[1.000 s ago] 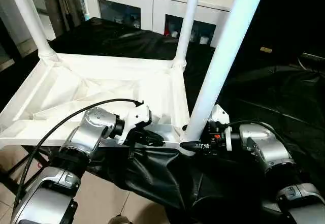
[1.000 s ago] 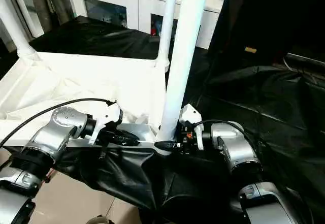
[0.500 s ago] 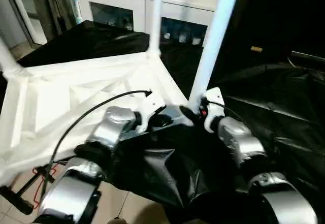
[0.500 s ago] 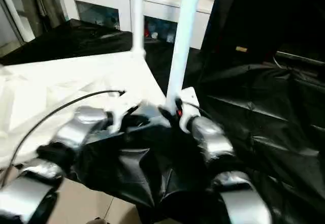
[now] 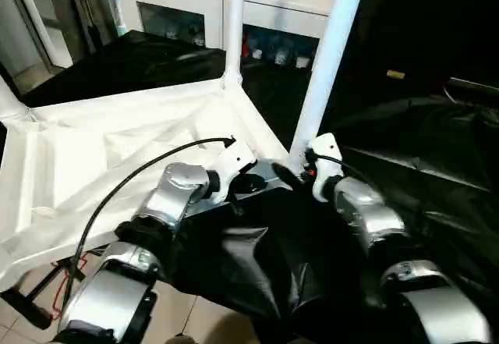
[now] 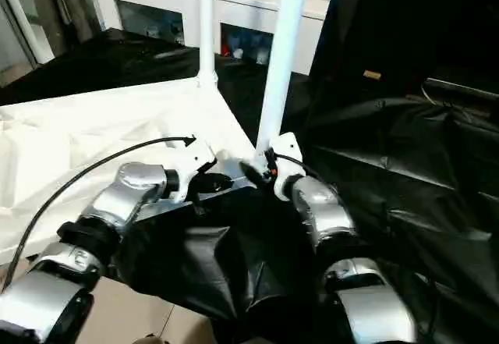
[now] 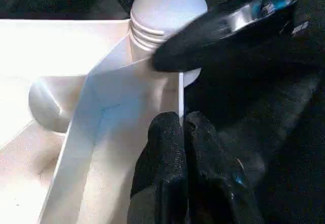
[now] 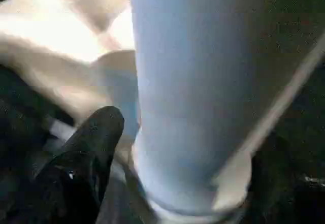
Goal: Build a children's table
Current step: Rotate leg to tighten
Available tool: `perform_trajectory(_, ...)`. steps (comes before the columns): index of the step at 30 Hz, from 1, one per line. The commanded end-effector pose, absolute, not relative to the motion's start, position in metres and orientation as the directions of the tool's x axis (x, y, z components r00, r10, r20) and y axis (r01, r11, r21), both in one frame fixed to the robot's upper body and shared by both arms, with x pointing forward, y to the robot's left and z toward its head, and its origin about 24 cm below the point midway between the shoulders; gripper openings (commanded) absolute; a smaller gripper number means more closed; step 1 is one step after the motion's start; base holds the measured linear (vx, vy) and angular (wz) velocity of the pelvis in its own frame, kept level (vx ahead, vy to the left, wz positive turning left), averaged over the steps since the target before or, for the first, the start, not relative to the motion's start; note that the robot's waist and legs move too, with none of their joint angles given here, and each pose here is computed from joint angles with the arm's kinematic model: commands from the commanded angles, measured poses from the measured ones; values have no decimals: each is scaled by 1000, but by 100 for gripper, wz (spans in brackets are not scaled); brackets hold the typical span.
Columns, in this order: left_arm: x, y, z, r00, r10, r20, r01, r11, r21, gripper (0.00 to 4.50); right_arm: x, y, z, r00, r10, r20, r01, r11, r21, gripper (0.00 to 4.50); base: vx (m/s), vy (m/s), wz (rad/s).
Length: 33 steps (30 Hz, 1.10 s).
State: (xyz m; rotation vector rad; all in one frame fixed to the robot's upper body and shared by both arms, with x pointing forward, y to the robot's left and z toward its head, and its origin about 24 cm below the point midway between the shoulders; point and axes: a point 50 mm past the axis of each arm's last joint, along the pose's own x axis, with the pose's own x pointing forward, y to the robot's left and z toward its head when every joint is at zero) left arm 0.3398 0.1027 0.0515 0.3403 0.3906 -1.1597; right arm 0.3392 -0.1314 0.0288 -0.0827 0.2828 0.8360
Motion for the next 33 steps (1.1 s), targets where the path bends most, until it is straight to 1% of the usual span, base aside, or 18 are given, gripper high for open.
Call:
perform_trajectory(1, 334, 88, 56, 275, -873, -403, 959, 279, 51, 0, 330, -109, 31, 475, 840, -262, -863, 503, 50, 371, 0, 0, 0)
perform_trajectory(2, 332, 95, 57, 236, -885, -402, 970, 241, 40, 0, 326, -115, 33, 403, 878, -259, -900, 431, 60, 371, 0, 0, 0)
perform_trajectory(6, 328, 103, 59, 177, -894, -411, 983, 182, 26, 0, 321, -122, 36, 324, 914, -246, -936, 347, 57, 371, 0, 0, 0)
perform_trajectory(7, 326, 107, 59, 152, -896, -418, 987, 158, 19, 0, 318, -126, 37, 276, 929, -247, -951, 302, 73, 371, 0, 0, 0)
perform_trajectory(9, 324, 110, 59, 127, -896, -426, 991, 135, 11, 0, 315, -128, 38, 224, 942, -249, -963, 254, 95, 346, 0, 0, 0)
perform_trajectory(10, 323, 115, 59, 115, -893, -435, 992, 124, 7, 0, 311, -131, 38, 177, 950, -259, -969, 214, 123, 346, 0, 0, 0)
perform_trajectory(11, 323, 115, 59, 115, -893, -435, 992, 124, 7, 0, 311, -131, 38, 177, 950, -259, -969, 214, 123, 338, 0, 0, 0)
perform_trajectory(13, 323, 120, 58, 116, -886, -449, 992, 126, 7, 0, 308, -133, 37, 137, 954, -268, -973, 181, 145, 322, 0, 0, 0)
perform_trajectory(14, 323, 121, 58, 116, -884, -454, 992, 126, 6, 0, 307, -133, 37, 123, 954, -272, -973, 170, 155, 322, 0, 0, 0)
perform_trajectory(17, 322, 124, 58, 109, -883, -456, 992, 122, 1, 0, 305, -133, 36, 95, 957, -275, -974, 146, 174, 291, 0, 0, 0)
perform_trajectory(18, 322, 124, 58, 107, -883, -457, 993, 121, 0, 0, 304, -133, 35, 93, 956, -277, -975, 145, 171, 291, 0, 0, 0)
perform_trajectory(19, 322, 125, 58, 106, -883, -457, 993, 120, -1, 0, 304, -133, 35, 93, 956, -278, -975, 144, 169, 271, 0, 0, 0)
perform_trajectory(24, 321, 124, 58, 110, -884, -454, 992, 125, -2, 0, 301, -129, 34, 82, 961, -266, -974, 134, 184, 261, 0, 0, 0)
perform_trajectory(27, 323, 122, 58, 141, -883, -448, 988, 154, 8, 0, 300, -126, 32, 91, 964, -251, -968, 145, 205, 260, 0, 0, 0)
perform_trajectory(30, 330, 117, 58, 213, -871, -444, 974, 224, 27, 0, 305, -122, 25, 214, 937, -275, -942, 272, 198, 260, 0, 0, 0)
perform_trajectory(31, 333, 114, 58, 251, -861, -443, 965, 261, 38, 0, 311, -121, 20, 296, 906, -302, -913, 361, 189, 260, 0, 0, 0)
perform_trajectory(32, 336, 113, 59, 273, -854, -443, 958, 283, 45, 0, 314, -120, 17, 346, 882, -321, -891, 416, 181, 259, 0, 0, 0)
perform_trajectory(33, 339, 109, 59, 303, -843, -444, 949, 312, 57, 0, 320, -120, 13, 443, 826, -349, -838, 519, 166, 259, 0, 0, 0)
